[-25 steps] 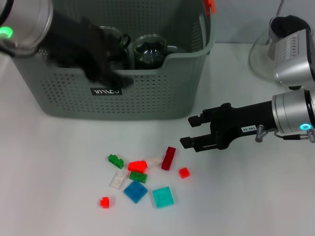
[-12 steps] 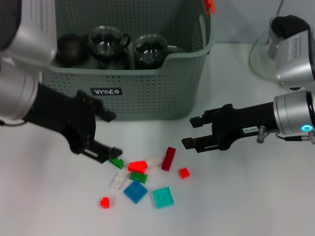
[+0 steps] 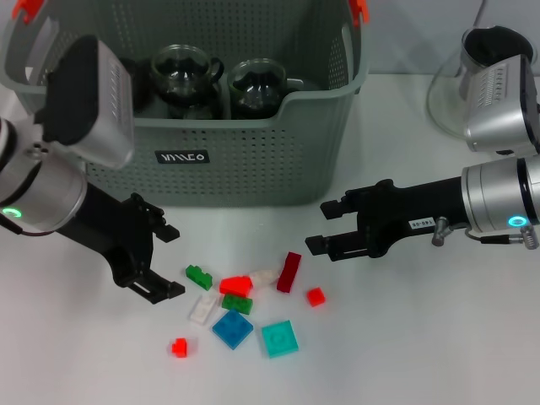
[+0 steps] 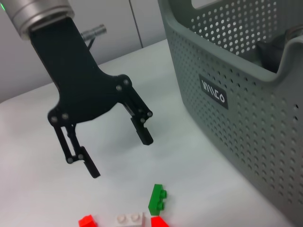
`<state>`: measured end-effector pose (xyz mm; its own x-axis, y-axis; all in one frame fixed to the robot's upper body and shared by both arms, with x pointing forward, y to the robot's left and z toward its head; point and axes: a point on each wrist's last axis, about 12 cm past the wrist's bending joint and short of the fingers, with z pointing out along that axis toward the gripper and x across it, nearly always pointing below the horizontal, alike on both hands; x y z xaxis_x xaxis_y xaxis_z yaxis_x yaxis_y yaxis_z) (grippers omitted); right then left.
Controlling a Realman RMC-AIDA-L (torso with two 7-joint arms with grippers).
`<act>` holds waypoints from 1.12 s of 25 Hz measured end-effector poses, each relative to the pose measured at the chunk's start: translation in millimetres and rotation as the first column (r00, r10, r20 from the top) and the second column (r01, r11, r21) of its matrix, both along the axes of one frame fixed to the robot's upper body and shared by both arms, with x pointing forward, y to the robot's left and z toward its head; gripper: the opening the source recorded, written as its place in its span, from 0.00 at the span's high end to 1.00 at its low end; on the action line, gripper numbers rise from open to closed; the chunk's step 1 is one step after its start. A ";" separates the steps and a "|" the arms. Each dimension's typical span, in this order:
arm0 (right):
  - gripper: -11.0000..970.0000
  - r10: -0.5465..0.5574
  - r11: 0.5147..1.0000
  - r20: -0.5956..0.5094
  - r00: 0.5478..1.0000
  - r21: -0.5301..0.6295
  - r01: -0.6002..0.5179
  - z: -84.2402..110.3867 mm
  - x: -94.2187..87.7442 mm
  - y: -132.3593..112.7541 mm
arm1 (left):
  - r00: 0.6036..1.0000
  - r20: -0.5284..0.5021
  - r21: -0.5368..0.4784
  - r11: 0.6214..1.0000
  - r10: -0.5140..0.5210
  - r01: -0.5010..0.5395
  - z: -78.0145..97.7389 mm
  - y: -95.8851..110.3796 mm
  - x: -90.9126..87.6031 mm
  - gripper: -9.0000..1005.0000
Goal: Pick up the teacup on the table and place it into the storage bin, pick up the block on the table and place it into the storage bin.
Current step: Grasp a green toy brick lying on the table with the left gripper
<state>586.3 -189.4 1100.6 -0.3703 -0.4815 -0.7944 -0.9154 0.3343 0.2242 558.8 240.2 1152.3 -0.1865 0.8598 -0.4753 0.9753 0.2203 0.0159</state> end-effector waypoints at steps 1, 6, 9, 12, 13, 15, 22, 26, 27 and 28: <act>0.26 -0.002 1.000 -0.001 1.000 0.001 0.002 -0.5 0.0 0.6 | 1.000 0.005 0.009 1.000 -0.006 0.006 -1.0 -1.0 0.7 0.19; 0.26 -0.007 1.000 -0.005 1.000 0.002 0.007 -1.6 0.9 2.1 | 0.997 0.056 0.068 0.997 -0.048 0.044 -10.3 -11.4 9.4 0.19; 0.26 -0.013 1.000 -0.008 1.000 0.006 0.013 -2.3 0.9 2.1 | 0.995 0.060 0.081 0.994 -0.076 0.071 -14.3 -16.2 14.5 0.19; 0.26 -0.017 1.000 -0.013 1.000 0.011 0.017 -3.1 0.6 2.6 | 0.992 0.063 0.103 0.989 -0.109 0.102 -18.5 -20.6 16.8 0.19; 0.26 -0.018 1.000 -0.013 1.000 0.011 0.019 -3.0 0.8 2.5 | 0.990 0.066 0.114 0.987 -0.124 0.116 -20.5 -23.2 17.2 0.19; 0.26 -0.023 1.000 -0.012 1.000 0.014 0.023 -2.7 1.3 2.0 | 0.987 0.070 0.128 0.983 -0.143 0.134 -23.2 -27.0 17.8 0.20; 0.26 -0.022 1.000 -0.013 1.000 0.017 0.023 -1.9 1.5 1.8 | 0.976 0.072 0.159 0.968 -0.207 0.194 -26.4 -39.8 22.4 0.20; 0.26 -0.014 1.000 -0.014 1.000 0.012 0.014 -2.0 1.0 2.2 | 0.970 0.076 0.184 0.959 -0.232 0.215 -26.9 -43.9 24.3 0.20; 0.26 -0.013 1.000 -0.014 1.000 0.010 0.013 -1.7 1.3 2.1 | 0.968 0.077 0.188 0.957 -0.237 0.220 -27.1 -45.1 24.6 0.20; 0.26 -0.012 1.000 -0.014 1.000 0.009 0.012 -1.5 1.4 2.1 | 0.967 0.077 0.192 0.955 -0.244 0.226 -27.3 -46.2 24.7 0.20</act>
<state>587.7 -187.3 1099.0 -0.3870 -0.4695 -0.7936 -0.9082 0.3430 0.2399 583.6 194.0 1125.0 0.0707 0.9468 -0.3140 0.9907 -0.0300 0.1326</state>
